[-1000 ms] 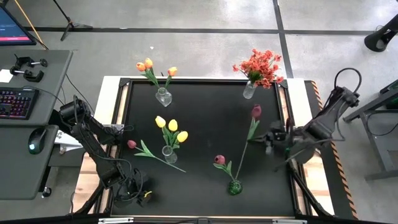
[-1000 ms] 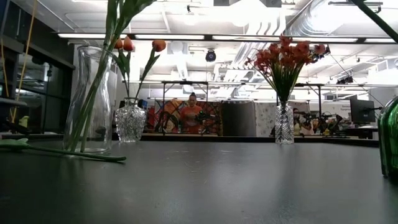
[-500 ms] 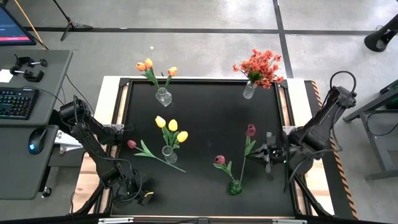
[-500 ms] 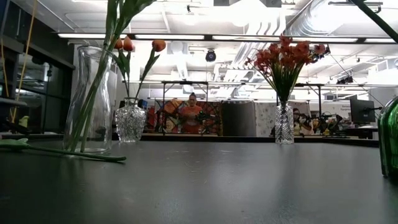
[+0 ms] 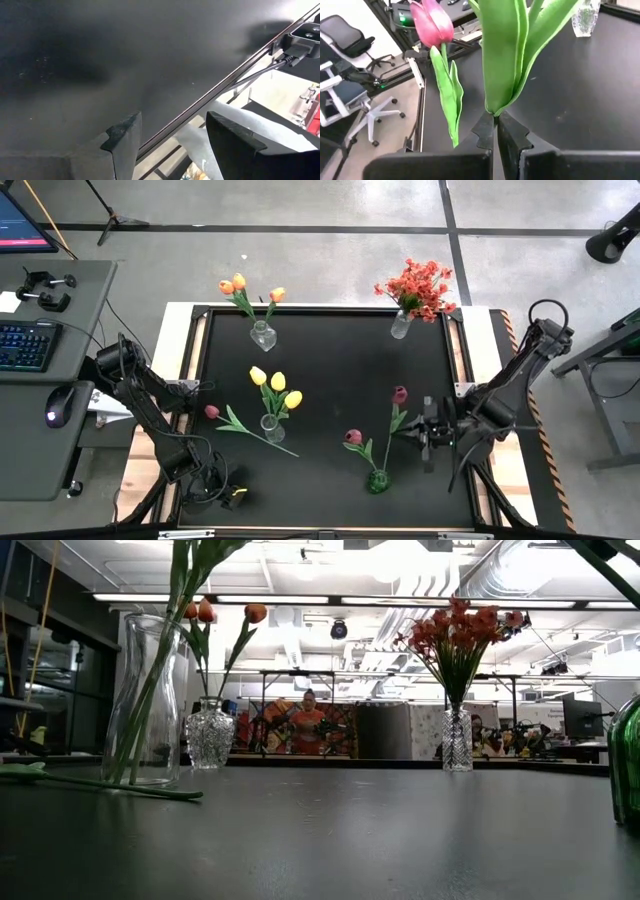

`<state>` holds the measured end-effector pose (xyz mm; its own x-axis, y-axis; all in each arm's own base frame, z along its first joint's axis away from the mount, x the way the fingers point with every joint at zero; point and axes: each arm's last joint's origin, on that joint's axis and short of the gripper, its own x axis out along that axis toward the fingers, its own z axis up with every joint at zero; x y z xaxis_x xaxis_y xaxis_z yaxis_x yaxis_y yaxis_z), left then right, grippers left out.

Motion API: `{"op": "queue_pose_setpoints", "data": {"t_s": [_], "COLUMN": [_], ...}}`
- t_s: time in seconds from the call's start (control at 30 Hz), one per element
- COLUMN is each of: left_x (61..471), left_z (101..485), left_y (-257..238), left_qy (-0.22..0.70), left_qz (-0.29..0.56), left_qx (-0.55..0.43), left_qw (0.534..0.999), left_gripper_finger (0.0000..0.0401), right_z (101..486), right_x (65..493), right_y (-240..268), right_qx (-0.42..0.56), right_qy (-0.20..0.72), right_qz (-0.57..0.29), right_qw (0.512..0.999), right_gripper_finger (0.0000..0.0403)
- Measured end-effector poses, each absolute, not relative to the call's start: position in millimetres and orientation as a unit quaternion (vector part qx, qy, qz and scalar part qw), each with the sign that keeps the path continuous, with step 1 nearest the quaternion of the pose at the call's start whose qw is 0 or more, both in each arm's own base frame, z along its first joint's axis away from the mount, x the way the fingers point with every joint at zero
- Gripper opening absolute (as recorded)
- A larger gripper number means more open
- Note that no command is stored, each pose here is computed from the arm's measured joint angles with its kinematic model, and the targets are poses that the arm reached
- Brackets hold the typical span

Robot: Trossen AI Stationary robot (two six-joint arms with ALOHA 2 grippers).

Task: Sort flowers into vase by color
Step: Put the right dark red flower into the green vase

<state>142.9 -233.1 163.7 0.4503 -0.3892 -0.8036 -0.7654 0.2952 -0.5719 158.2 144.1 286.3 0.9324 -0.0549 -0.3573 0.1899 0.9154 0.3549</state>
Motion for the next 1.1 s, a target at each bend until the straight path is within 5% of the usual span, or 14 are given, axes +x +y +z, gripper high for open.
{"op": "queue_pose_setpoints", "data": {"t_s": [1.1], "left_x": [142.7], "left_z": [163.4], "left_y": [-232.5], "left_qy": [0.503], "left_qz": [0.153], "left_qx": [-0.572], "left_qw": [0.629], "left_gripper_finger": [0.0209], "right_z": [285.5], "right_x": [164.6], "right_y": [137.0], "right_qx": [0.177], "right_qy": [0.199], "right_qz": [-0.045], "right_qw": [0.963], "right_gripper_finger": [0.0000]}}
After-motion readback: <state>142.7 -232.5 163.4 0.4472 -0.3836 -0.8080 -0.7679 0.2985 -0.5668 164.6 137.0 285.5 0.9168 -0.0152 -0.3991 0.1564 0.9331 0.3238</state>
